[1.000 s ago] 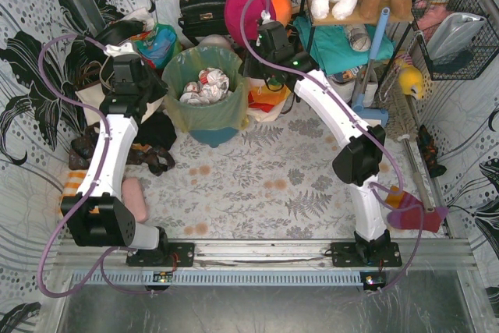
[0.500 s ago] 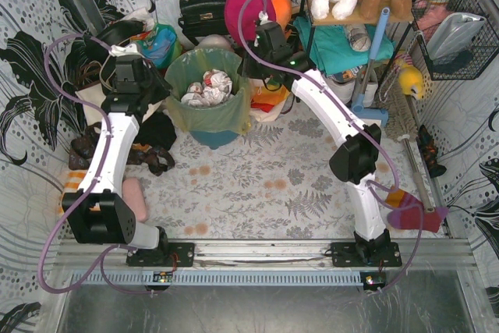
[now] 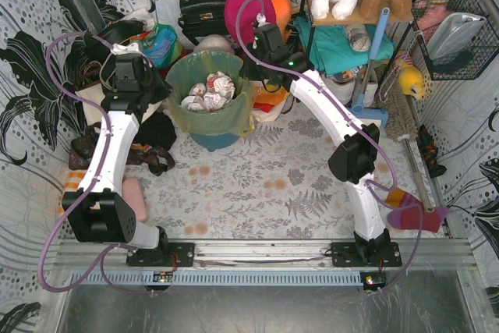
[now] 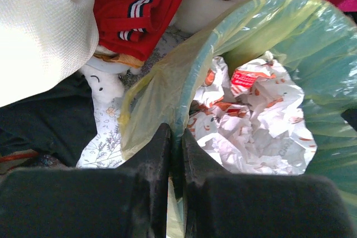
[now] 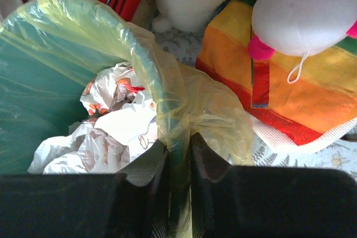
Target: Tie the trash bag
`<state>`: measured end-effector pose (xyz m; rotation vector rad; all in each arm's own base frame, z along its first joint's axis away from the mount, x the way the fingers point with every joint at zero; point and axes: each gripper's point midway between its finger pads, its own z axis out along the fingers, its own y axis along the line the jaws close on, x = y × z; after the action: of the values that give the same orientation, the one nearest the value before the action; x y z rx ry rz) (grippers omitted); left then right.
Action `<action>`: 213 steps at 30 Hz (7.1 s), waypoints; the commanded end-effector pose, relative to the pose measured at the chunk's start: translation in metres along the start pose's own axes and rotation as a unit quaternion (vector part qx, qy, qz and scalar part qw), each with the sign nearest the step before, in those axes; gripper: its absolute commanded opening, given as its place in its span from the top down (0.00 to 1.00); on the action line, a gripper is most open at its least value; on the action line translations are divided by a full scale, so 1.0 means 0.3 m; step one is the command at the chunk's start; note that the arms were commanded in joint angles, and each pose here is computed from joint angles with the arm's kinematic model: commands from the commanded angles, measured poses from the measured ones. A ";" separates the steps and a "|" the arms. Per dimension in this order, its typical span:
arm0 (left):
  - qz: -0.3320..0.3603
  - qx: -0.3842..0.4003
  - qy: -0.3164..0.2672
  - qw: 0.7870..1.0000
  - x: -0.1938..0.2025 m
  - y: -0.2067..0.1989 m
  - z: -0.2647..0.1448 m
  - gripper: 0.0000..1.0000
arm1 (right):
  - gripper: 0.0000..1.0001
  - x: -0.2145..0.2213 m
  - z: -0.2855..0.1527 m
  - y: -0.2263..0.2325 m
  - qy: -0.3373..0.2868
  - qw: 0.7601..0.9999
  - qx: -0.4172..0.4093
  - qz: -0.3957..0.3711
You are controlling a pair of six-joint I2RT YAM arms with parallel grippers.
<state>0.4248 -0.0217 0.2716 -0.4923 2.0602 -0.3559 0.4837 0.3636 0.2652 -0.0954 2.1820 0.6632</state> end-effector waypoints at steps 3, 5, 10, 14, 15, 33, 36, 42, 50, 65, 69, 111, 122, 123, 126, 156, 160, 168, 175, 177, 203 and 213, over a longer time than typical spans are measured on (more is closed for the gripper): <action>0.035 0.029 -0.007 0.999 -0.042 -0.082 -0.079 1.00 | 0.94 -0.011 -0.083 0.018 0.012 1.000 -0.004 -0.004; 0.060 0.026 -0.001 0.998 -0.023 -0.127 -0.107 1.00 | 0.99 -0.002 -0.109 0.023 0.021 1.000 -0.006 0.000; 0.099 0.049 0.041 0.993 0.090 -0.253 -0.188 1.00 | 1.00 0.036 -0.205 0.024 0.046 0.999 -0.008 0.010; 0.103 0.079 0.046 0.991 0.156 -0.342 -0.292 1.00 | 1.00 0.099 -0.304 -0.011 0.071 0.997 0.009 0.001; 0.101 0.088 0.049 0.990 0.172 -0.362 -0.320 1.00 | 1.00 0.111 -0.331 -0.023 0.076 0.997 0.015 -0.001; 0.051 0.179 0.217 0.958 0.661 -0.513 -0.677 1.00 | 1.00 0.333 -0.838 -0.199 0.112 0.990 0.080 0.003; 0.058 0.177 0.243 0.952 0.737 -0.533 -0.722 1.00 | 1.00 0.371 -0.861 -0.225 0.123 0.988 0.090 0.003; 0.074 0.170 0.266 0.946 0.823 -0.543 -0.770 0.97 | 1.00 0.413 -0.854 -0.259 0.138 0.985 0.103 -0.005; 0.055 0.173 0.243 0.953 0.792 -0.525 -0.778 0.80 | 1.00 0.395 -0.791 -0.261 0.113 0.989 0.099 -0.008; 0.031 0.141 0.200 0.969 0.723 -0.419 -0.785 0.58 | 0.84 0.376 -0.661 -0.197 0.097 0.994 0.049 0.005; 0.019 0.136 0.153 0.979 0.641 -0.389 -0.791 0.51 | 0.68 0.335 -0.687 -0.189 0.075 0.996 0.049 0.000; -0.042 0.079 0.206 0.974 1.044 -0.046 -0.392 0.44 | 0.38 0.592 -0.797 -0.574 0.030 0.979 0.146 0.139; -0.062 0.140 0.228 0.962 1.143 -0.058 -0.346 0.44 | 0.38 0.753 -0.722 -0.626 0.081 0.979 0.119 0.145; -0.059 0.135 0.229 0.962 1.151 -0.048 -0.340 0.44 | 0.38 0.765 -0.718 -0.629 0.084 0.979 0.119 0.144; -0.051 0.124 0.233 0.963 1.168 -0.028 -0.323 0.46 | 0.38 0.801 -0.708 -0.642 0.090 0.978 0.118 0.145; 0.008 0.090 0.254 0.963 1.197 0.014 -0.273 0.88 | 0.48 1.007 -0.598 -0.535 0.147 0.966 -0.039 0.209; 0.012 0.085 0.252 0.964 1.188 0.007 -0.260 0.93 | 0.50 1.023 -0.591 -0.527 0.156 0.963 -0.050 0.213; 0.029 0.079 0.248 0.965 1.162 -0.016 -0.232 0.94 | 0.54 1.055 -0.563 -0.530 0.173 0.956 -0.054 0.229; 0.037 0.080 0.251 0.964 1.151 -0.043 -0.209 0.95 | 0.62 1.086 -0.551 -0.552 0.177 0.955 -0.040 0.236; 0.039 0.081 0.250 0.964 1.149 -0.045 -0.205 0.96 | 0.64 1.097 -0.551 -0.562 0.175 0.955 -0.036 0.235; 0.056 0.074 0.249 0.964 1.131 -0.028 -0.196 0.98 | 0.95 1.011 -0.662 -0.633 0.158 0.971 0.064 0.170; 0.053 0.076 0.252 0.963 1.140 -0.030 -0.191 0.98 | 0.59 0.968 -0.588 -0.582 0.141 0.973 0.011 0.180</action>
<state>0.2057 -0.1872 0.0416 -0.2148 2.5578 -0.6093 0.2084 0.1598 0.0559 0.2850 2.5600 0.7936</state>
